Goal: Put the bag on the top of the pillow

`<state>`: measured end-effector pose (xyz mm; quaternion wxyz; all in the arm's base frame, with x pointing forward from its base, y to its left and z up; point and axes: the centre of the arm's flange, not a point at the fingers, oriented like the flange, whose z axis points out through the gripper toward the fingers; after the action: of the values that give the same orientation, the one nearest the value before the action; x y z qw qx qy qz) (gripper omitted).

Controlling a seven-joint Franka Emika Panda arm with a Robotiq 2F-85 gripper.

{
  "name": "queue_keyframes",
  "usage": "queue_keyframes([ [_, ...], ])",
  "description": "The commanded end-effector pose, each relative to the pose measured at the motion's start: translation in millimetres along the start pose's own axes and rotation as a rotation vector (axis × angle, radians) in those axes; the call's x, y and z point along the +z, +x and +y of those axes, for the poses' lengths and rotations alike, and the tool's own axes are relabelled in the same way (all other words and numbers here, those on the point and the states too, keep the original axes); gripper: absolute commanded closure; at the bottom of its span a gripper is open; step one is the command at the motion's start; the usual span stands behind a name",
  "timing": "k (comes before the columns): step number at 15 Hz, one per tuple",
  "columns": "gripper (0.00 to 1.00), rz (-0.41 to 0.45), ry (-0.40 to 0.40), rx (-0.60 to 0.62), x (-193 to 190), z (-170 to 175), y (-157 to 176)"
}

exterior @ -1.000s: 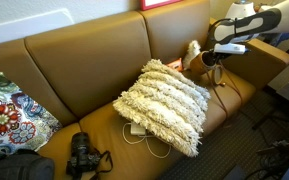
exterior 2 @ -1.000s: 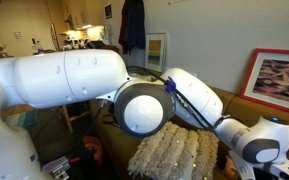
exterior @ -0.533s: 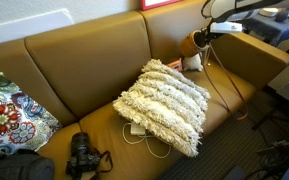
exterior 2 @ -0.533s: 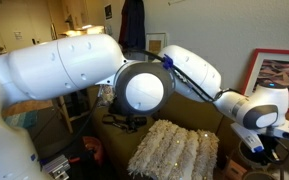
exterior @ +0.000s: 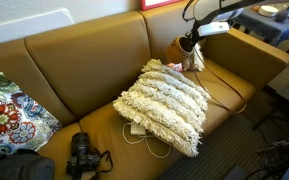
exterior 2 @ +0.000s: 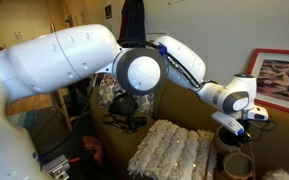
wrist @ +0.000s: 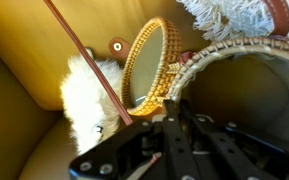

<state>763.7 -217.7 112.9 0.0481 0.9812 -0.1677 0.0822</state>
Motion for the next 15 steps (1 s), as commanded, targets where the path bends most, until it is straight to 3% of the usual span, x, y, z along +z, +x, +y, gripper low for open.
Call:
queue_keyframes([
  [1, 0.98, -0.02, -0.03, -0.123, -42, -23, -41],
  [10, 0.98, 0.027, -0.138, -0.435, -99, -135, -110],
  [15, 0.98, 0.005, -0.187, -0.586, -108, -173, -151],
])
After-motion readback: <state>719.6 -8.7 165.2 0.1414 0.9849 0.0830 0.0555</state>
